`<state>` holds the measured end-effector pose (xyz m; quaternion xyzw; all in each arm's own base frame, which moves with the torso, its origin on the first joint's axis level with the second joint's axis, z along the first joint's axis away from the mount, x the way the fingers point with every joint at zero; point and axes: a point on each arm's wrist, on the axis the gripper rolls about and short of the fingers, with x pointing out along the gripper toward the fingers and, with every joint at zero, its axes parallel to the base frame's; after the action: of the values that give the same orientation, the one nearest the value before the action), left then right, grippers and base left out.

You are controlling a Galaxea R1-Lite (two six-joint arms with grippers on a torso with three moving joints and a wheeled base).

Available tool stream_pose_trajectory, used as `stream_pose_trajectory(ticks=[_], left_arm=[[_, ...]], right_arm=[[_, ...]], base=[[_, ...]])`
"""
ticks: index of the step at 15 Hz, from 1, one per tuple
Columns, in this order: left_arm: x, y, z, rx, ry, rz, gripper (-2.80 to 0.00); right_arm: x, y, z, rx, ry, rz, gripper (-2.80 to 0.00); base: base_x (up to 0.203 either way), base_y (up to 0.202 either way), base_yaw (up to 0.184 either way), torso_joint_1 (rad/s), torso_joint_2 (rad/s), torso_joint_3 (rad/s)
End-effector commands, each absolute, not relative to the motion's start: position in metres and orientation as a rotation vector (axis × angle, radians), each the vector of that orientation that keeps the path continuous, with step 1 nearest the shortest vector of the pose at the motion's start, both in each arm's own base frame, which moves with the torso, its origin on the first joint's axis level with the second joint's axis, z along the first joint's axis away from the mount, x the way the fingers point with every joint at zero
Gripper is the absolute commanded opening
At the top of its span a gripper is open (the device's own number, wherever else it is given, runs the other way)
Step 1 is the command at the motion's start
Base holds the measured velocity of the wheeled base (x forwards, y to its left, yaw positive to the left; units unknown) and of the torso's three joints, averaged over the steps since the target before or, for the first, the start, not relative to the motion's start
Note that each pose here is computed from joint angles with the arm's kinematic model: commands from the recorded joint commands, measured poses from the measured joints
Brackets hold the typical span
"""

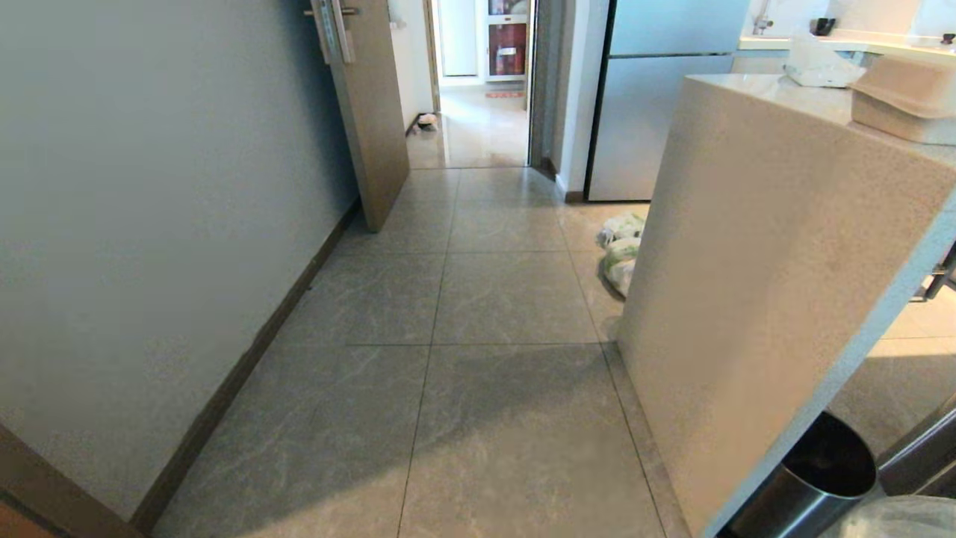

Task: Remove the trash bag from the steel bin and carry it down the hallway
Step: Put the trash bag at the door

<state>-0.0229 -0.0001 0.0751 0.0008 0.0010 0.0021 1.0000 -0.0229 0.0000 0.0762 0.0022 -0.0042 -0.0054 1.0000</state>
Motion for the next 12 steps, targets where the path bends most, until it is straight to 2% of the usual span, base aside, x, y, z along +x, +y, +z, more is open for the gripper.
stream_pose_trajectory(ticks=[1, 12], left_arm=[[-0.0226, -0.0001, 0.0743, 0.002, 0.006, 0.005, -2.80], [-0.0226, -0.0001, 0.0743, 0.000, 0.006, 0.005, -2.80]], right_arm=[[-0.0228, 0.0000, 0.0758, 0.005, -0.008, -0.011, -2.80], [-0.0228, 0.0000, 0.0758, 0.005, -0.008, -0.011, -2.80]], base=[[0.190, 0.000, 0.002, 0.005, 0.00, 0.002], [0.190, 0.000, 0.002, 0.000, 0.00, 0.003]])
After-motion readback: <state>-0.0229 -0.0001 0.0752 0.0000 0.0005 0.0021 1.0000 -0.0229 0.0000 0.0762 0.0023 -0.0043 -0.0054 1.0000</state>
